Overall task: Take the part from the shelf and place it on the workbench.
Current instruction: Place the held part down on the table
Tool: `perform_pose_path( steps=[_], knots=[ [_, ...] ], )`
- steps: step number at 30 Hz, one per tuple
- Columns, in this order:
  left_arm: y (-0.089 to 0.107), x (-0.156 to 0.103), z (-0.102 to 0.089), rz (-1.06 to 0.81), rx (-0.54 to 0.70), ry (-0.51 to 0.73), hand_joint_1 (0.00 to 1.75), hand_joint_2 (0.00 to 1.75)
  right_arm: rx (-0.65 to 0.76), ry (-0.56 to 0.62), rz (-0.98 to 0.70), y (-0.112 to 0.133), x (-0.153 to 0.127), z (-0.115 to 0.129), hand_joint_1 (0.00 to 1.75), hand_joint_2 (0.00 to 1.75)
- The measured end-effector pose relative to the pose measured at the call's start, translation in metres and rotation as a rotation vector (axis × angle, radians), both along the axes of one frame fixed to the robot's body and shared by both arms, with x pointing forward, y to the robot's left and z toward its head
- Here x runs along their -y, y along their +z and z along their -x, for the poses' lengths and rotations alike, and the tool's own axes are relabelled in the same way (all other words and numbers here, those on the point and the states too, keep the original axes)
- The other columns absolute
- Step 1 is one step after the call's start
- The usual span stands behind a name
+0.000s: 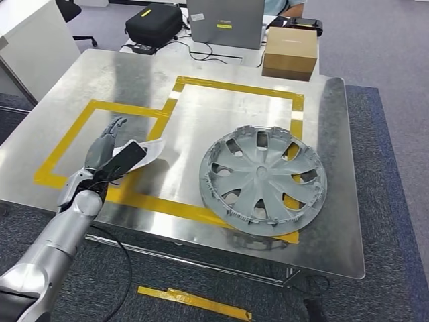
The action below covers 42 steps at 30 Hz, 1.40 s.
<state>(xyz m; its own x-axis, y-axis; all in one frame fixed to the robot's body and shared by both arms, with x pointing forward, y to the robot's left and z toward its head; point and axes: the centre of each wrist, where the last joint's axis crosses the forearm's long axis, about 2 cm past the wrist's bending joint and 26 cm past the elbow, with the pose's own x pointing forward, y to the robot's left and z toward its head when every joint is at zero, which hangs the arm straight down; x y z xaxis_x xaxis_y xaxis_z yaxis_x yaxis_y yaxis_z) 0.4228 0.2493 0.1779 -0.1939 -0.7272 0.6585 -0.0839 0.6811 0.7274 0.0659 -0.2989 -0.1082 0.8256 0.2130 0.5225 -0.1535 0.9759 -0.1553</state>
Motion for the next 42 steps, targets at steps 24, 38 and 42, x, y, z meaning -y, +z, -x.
perform_pose_path(
  steps=[24, 38, 42],
  knots=[
    [-0.0033, 0.0029, 0.0022, 0.007, -0.007, -0.002, 0.00, 0.00, -0.003, 0.000, 0.000, -0.0003, -0.0003, 0.0017, 0.00, 0.00],
    [-0.0008, 0.0036, 0.0009, 0.009, -0.001, -0.002, 0.00, 0.00, -0.003, 0.001, -0.003, -0.0003, -0.0016, 0.0016, 0.00, 0.00],
    [-0.0033, 0.0037, 0.0023, 0.012, -0.005, -0.003, 0.00, 0.00, -0.004, 0.000, -0.002, -0.0004, -0.0014, 0.0023, 0.00, 0.00]
  ],
)
